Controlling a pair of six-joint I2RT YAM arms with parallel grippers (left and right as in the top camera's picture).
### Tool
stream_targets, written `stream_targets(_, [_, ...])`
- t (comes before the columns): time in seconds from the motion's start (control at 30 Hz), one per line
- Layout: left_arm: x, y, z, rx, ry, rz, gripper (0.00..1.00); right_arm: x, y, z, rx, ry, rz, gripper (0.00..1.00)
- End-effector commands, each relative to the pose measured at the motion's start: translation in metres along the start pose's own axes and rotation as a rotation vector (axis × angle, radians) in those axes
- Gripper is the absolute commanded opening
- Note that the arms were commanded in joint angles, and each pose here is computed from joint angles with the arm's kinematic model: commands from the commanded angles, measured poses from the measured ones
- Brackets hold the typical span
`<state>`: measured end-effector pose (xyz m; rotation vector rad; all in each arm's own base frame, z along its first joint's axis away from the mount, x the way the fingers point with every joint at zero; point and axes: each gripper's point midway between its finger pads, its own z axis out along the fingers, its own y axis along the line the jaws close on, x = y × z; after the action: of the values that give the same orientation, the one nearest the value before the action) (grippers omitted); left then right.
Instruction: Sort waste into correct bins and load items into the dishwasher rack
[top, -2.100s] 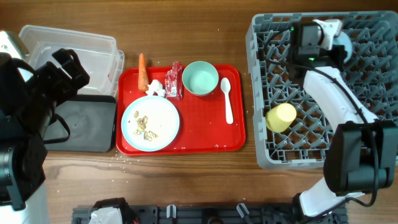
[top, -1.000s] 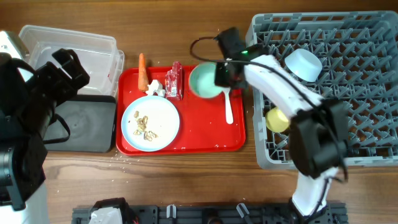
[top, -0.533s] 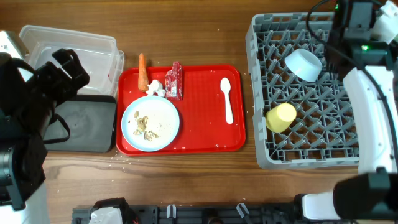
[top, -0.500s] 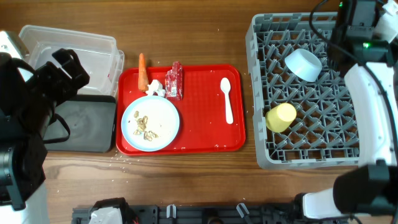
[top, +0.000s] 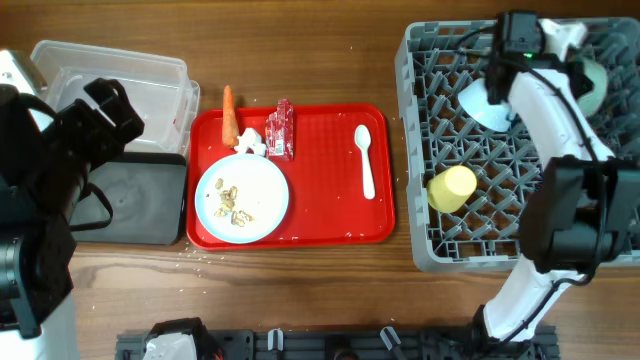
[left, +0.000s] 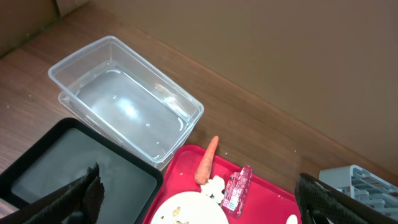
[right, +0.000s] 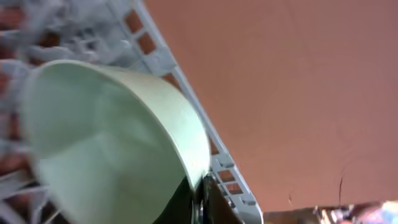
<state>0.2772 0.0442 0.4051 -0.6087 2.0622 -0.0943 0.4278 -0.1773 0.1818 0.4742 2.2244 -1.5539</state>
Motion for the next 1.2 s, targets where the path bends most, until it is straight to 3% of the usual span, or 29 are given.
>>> stream_targets(0.0, [-0.003,0.004,-0.002,-0.015,-0.016,-0.003,1.00,0.000,0.041,-0.025,-0.146,-0.034,-0.098,0.24])
stream_targets(0.1, [-0.003,0.004,-0.002,-0.015,-0.016,-0.003,1.00,-0.003,0.061,-0.060,-0.443,-0.050,-0.076,0.30])
stream_targets(0.17, [-0.003,0.004,-0.002,-0.015,-0.016,-0.003,1.00,-0.017,0.046,-0.097,-0.630,-0.098,0.009,0.36])
stream_targets(0.2, [-0.003,0.004,-0.002,-0.015,-0.015,-0.003,1.00,-0.024,0.032,-0.126,-0.743,-0.148,0.042,0.38])
stream_targets(0.3, [-0.003,0.004,-0.002,-0.015,-0.016,-0.003,1.00,-0.024,0.004,-0.274,-1.330,-0.348,0.045,0.40])
stream_targets(0.33, [-0.003,0.004,-0.002,-0.015,-0.016,-0.003,1.00,-0.013,0.001,-0.319,-1.504,-0.360,0.031,0.40])
stream_targets(0.4, [-0.003,0.004,-0.002,-0.015,-0.016,-0.003,1.00,0.015,0.016,-0.373,-1.668,-0.283,-0.021,0.40])
stream_targets(0.47, [-0.003,0.004,-0.002,-0.015,-0.016,-0.003,1.00,0.057,0.058,-0.388,-1.620,-0.129,-0.110,0.46])
stream_targets(0.5, [-0.003,0.004,-0.002,-0.015,-0.016,-0.003,1.00,0.078,0.086,-0.376,-1.503,-0.055,-0.148,0.55])
stream_targets(0.53, [-0.003,0.004,-0.002,-0.015,-0.016,-0.003,1.00,0.095,0.114,-0.359,-1.388,-0.001,-0.190,0.57])
stream_targets(0.7, [-0.003,0.004,-0.002,-0.015,-0.016,-0.003,1.00,0.130,0.211,-0.301,-1.236,0.192,-0.272,0.57])
stream_targets(0.83, [-0.003,0.004,-0.002,-0.016,-0.015,-0.003,1.00,0.169,0.251,-0.297,-1.340,0.308,-0.433,0.55])
stream_targets(0.9, [-0.003,0.004,-0.002,-0.015,-0.016,-0.003,1.00,0.176,0.256,-0.292,-1.326,0.331,-0.446,0.34])
stream_targets(0.93, [-0.003,0.004,-0.002,-0.015,-0.016,-0.003,1.00,0.176,0.254,-0.292,-1.323,0.336,-0.451,0.15])
stream_targets(0.97, [-0.003,0.004,-0.002,-0.015,-0.016,-0.003,1.00,0.177,0.250,-0.292,-1.315,0.348,-0.460,0.04])
stream_targets(1.07, [-0.003,0.004,-0.002,-0.015,-0.016,-0.003,1.00,0.154,0.226,-0.305,-1.339,0.310,-0.430,0.04])
stream_targets(1.17, [-0.003,0.004,-0.002,-0.015,-0.016,-0.003,1.00,0.096,0.162,-0.319,-1.354,0.151,-0.261,0.04])
